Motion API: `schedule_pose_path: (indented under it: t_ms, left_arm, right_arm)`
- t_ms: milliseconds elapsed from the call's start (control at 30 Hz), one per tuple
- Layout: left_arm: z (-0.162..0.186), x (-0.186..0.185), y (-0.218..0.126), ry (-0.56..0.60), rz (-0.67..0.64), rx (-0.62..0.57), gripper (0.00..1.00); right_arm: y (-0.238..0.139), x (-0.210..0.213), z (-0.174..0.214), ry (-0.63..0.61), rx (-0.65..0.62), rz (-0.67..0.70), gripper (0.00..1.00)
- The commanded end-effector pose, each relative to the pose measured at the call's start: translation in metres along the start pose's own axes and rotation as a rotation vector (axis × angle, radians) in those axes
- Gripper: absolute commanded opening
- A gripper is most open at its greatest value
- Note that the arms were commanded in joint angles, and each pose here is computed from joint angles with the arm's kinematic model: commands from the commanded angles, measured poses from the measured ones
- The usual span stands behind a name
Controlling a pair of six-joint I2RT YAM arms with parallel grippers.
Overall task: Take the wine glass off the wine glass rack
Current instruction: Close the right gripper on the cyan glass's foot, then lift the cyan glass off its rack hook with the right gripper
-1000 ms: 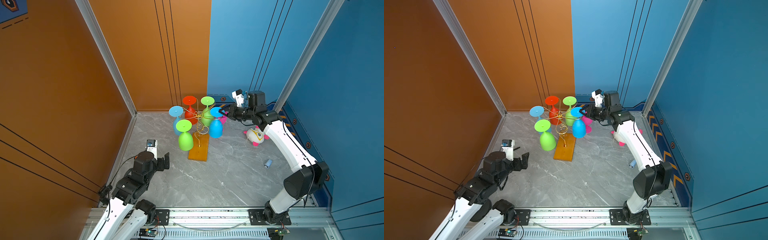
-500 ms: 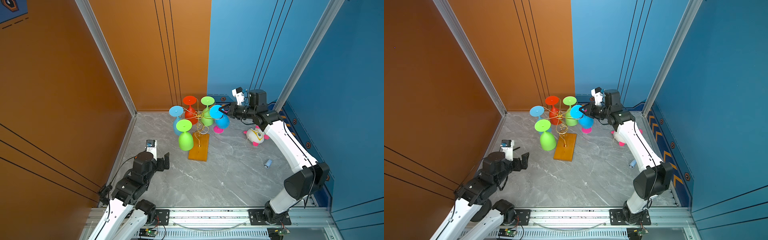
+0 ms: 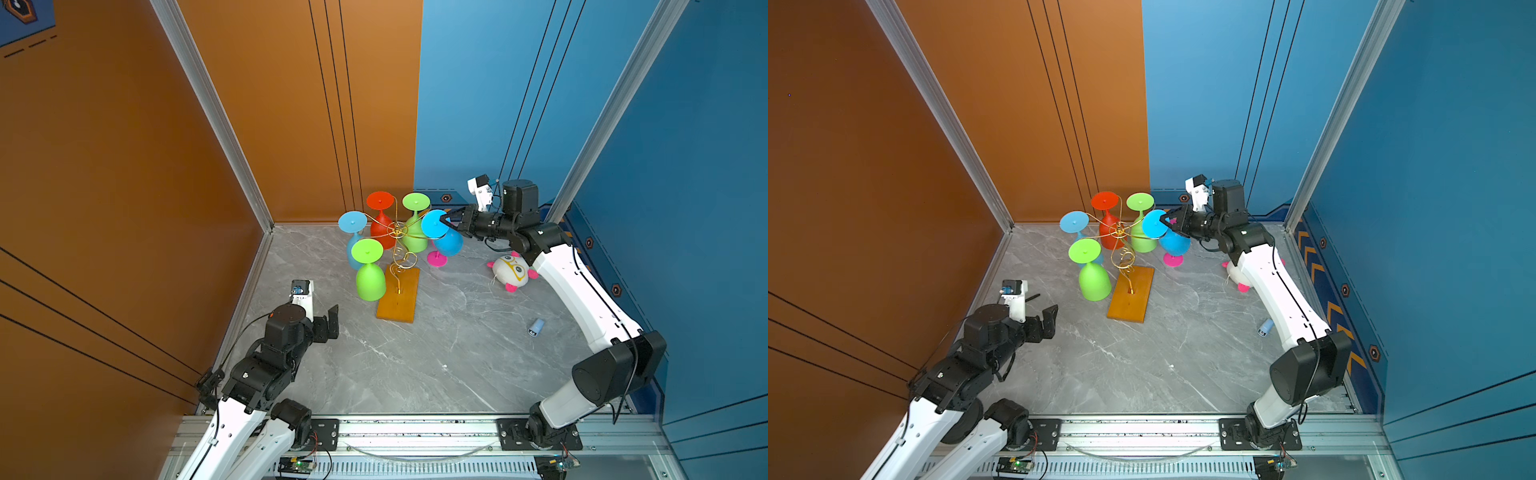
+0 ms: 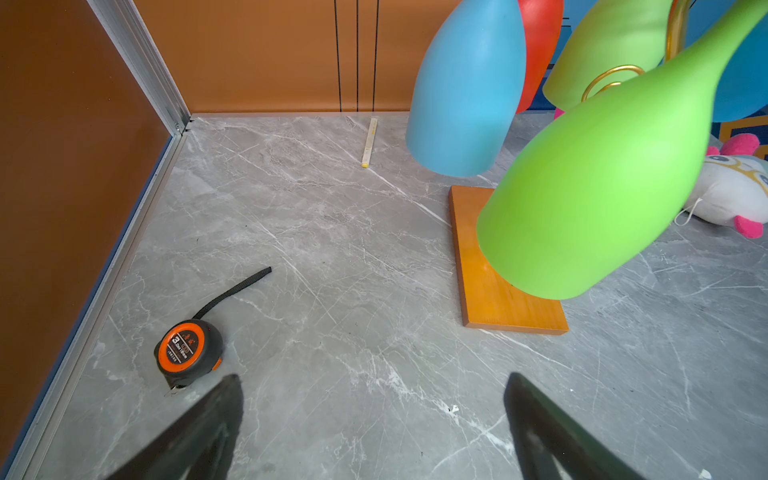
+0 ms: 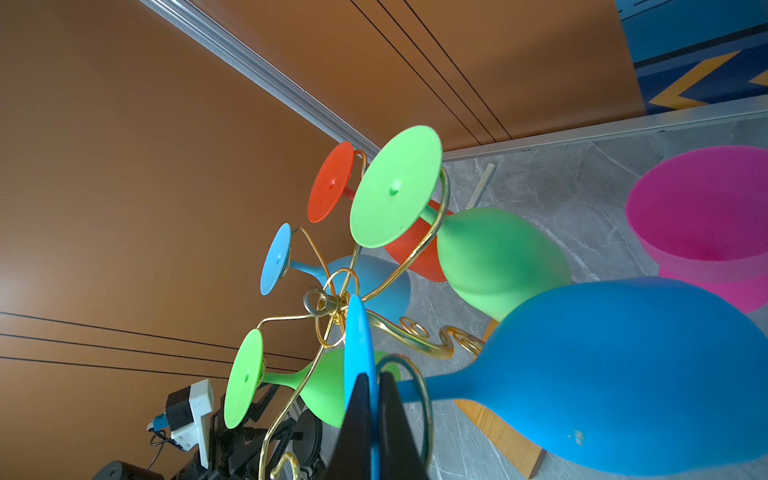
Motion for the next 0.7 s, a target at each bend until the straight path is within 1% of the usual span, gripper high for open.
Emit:
schedule_pose_path:
  t_ms: [0, 367, 667]
  left_arm:
    - [0.002, -0.001, 0.001, -0.025, 0.014, -0.001, 0.98]
    - [0.002, 0.0, 0.002, -0.027, 0.009, 0.002, 0.98]
    - [0.002, 0.001, 0.003, -0.033, 0.007, 0.002, 0.98]
  right_arm:
    - [-0.013, 0.013, -0.004, -0.018, -0.032, -0.022, 0.03]
    - [-0.022, 0.017, 0.0, -0.017, -0.049, -0.024, 0.03]
    - [-0.027, 0.028, 0.007, -0.006, -0.056, -0.07, 0.03]
Point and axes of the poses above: each gripper's point midway between its finger pads, its own y axis out along the fingers, its own x axis along the line the jaws close on, z = x × y, the point moved 2 cm from there along -y, back along the fingers, and after that the axes turned 8 degrees about -y, right-handed, at the moved point
